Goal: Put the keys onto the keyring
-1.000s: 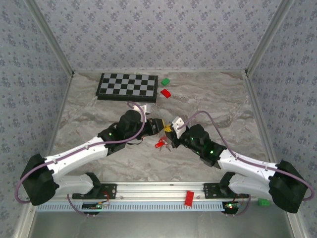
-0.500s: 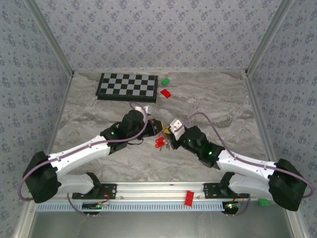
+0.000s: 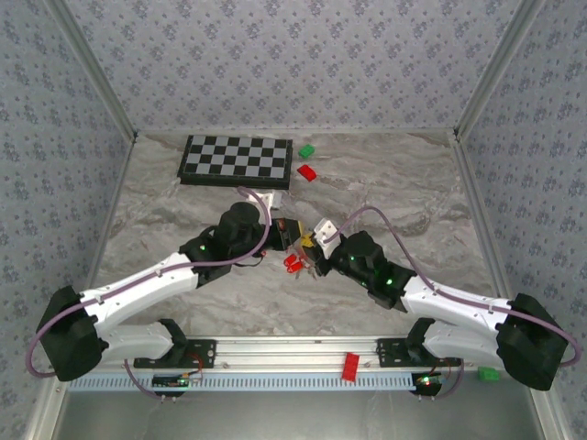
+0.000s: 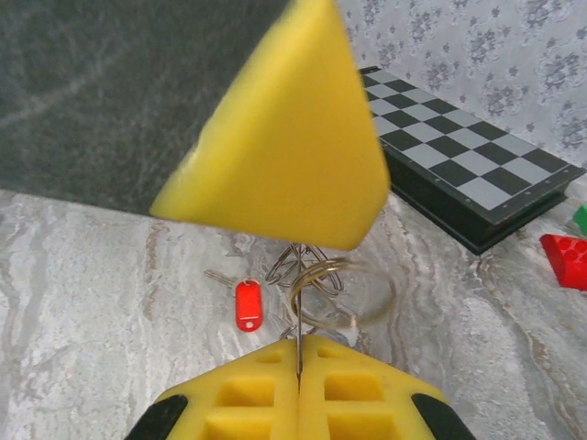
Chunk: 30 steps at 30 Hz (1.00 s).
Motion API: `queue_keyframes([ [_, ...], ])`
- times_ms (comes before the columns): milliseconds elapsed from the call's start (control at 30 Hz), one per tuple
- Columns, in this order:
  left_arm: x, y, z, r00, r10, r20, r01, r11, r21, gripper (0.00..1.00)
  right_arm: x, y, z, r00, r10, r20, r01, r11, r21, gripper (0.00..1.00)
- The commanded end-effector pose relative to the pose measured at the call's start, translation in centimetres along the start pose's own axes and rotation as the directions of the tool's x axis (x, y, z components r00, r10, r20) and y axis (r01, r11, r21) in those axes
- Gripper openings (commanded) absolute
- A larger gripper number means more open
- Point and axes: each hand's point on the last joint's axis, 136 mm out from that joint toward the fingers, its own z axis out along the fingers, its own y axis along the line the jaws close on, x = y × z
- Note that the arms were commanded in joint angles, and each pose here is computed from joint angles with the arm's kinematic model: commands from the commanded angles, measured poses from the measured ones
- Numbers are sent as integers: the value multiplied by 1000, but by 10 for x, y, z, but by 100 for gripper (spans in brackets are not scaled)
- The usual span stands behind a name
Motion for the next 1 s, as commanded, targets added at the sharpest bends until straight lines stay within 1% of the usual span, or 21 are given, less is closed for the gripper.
queue_keyframes([
  [0,-10,-20,-5,996,78,36,-80,994,69,0,-26,-1,-3,997,29,75,-28,1000,-12,0],
  [233,3,-7,-2,997,82,4,-82,995,49,0,-28,-10,-6,996,37,86,-39,999,18,0],
  [300,1,-6,-6,996,86,12,-86,996,36,0,-27,-9,-6,996,34,87,-36,999,14,0],
  [333,-1,-5,-9,996,91,21,-92,995,28,2,-27,-9,-7,996,37,87,-38,999,10,0],
  [400,-4,-5,-15,993,108,37,-109,994,13,15,-27,-9,-8,994,55,90,-54,999,-4,0],
  [467,-7,-2,-22,991,124,53,-124,992,-10,23,-27,-11,-9,993,68,101,-67,998,-9,0],
  [600,-10,8,-28,989,131,74,-126,990,-61,32,-29,-17,-10,989,87,120,-88,996,5,0],
  [633,-11,9,-28,989,127,80,-122,990,-68,33,-29,-19,-10,989,82,125,-85,996,16,0],
  [733,-14,11,-27,989,122,84,-115,990,-84,35,-26,-31,-10,993,47,110,-59,993,103,0],
  [833,-19,11,-29,988,128,89,-119,988,-96,35,-21,-51,-11,998,-13,60,-1,972,237,0],
  [900,-21,12,-32,987,131,98,-121,987,-103,36,-17,-60,-11,997,-76,0,72,944,322,0],
  [967,-23,16,-37,985,130,111,-116,986,-120,36,-10,-64,-5,992,-105,-67,122,929,349,0],
])
